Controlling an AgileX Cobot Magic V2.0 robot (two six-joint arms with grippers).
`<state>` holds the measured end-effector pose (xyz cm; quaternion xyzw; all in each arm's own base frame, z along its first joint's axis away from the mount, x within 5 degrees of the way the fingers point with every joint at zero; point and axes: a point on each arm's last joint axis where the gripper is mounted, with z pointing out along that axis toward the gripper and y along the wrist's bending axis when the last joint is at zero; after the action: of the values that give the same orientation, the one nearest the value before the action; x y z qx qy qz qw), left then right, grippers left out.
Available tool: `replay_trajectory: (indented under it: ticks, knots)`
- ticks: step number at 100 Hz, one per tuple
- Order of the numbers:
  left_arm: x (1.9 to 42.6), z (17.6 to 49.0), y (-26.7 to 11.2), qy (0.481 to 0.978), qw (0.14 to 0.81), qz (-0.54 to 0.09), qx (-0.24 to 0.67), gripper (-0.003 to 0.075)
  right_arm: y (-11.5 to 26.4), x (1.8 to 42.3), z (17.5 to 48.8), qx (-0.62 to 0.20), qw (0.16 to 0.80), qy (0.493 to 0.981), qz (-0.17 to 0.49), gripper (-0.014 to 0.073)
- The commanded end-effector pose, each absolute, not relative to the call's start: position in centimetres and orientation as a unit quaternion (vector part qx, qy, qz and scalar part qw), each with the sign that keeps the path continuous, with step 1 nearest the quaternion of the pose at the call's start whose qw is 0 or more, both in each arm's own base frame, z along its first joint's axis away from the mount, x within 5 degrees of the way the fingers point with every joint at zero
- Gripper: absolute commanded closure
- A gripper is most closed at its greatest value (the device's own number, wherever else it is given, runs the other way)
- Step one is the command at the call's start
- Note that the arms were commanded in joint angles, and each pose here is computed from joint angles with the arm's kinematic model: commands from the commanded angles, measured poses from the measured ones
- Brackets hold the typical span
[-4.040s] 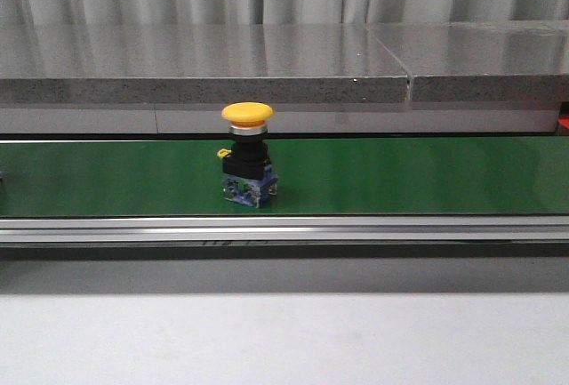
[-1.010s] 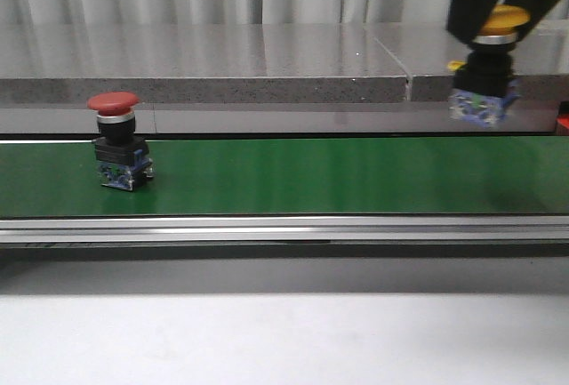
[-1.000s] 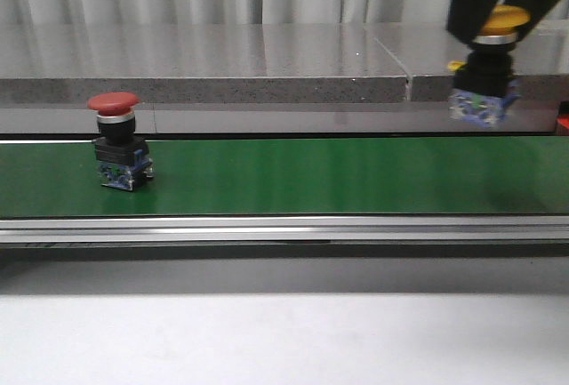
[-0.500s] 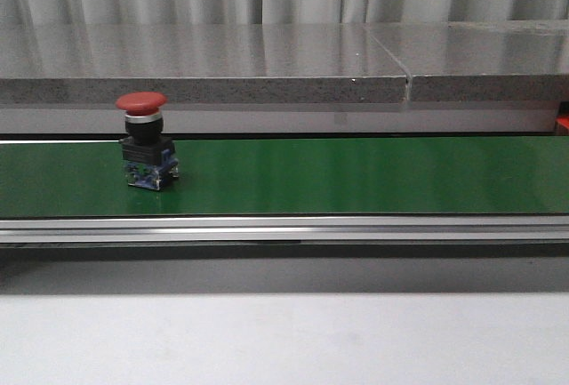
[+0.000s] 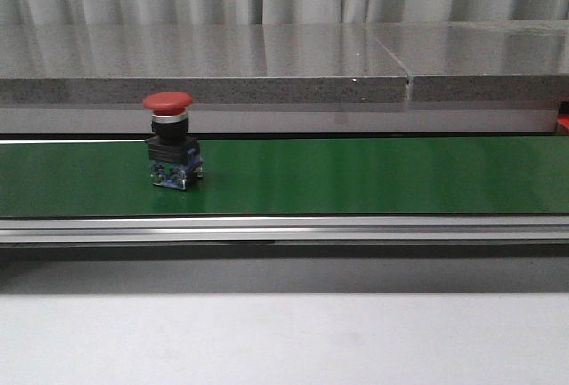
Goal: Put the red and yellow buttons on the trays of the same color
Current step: 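Carry the yellow button with the right gripper into the yellow tray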
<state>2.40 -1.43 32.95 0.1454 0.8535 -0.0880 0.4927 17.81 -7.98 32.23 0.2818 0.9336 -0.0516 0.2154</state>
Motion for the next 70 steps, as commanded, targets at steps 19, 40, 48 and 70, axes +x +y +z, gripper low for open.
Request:
replay_trajectory:
  ticks: [19,40,48,70]
  knots:
    - [2.7,34.1,-1.6,0.832,0.527,-0.099,0.141,0.0741,-10.7,20.3,30.4,0.324,0.203,0.922,-0.058,0.0429]
    - [2.7,34.1,-1.6,0.832,0.527,-0.099,0.141,0.0741,-11.7,22.4,28.2,0.329,0.190,0.924,-0.053,0.0429]
    - [2.7,34.1,-1.6,0.832,0.527,-0.099,0.141,0.0741,-12.1,22.9,27.6,0.331,0.190,0.923,-0.053,0.0429]
    - [2.7,34.1,-1.6,0.832,0.527,-0.099,0.141,0.0741,-13.2,23.6,26.0,0.351,0.175,0.919,-0.045,0.0429]
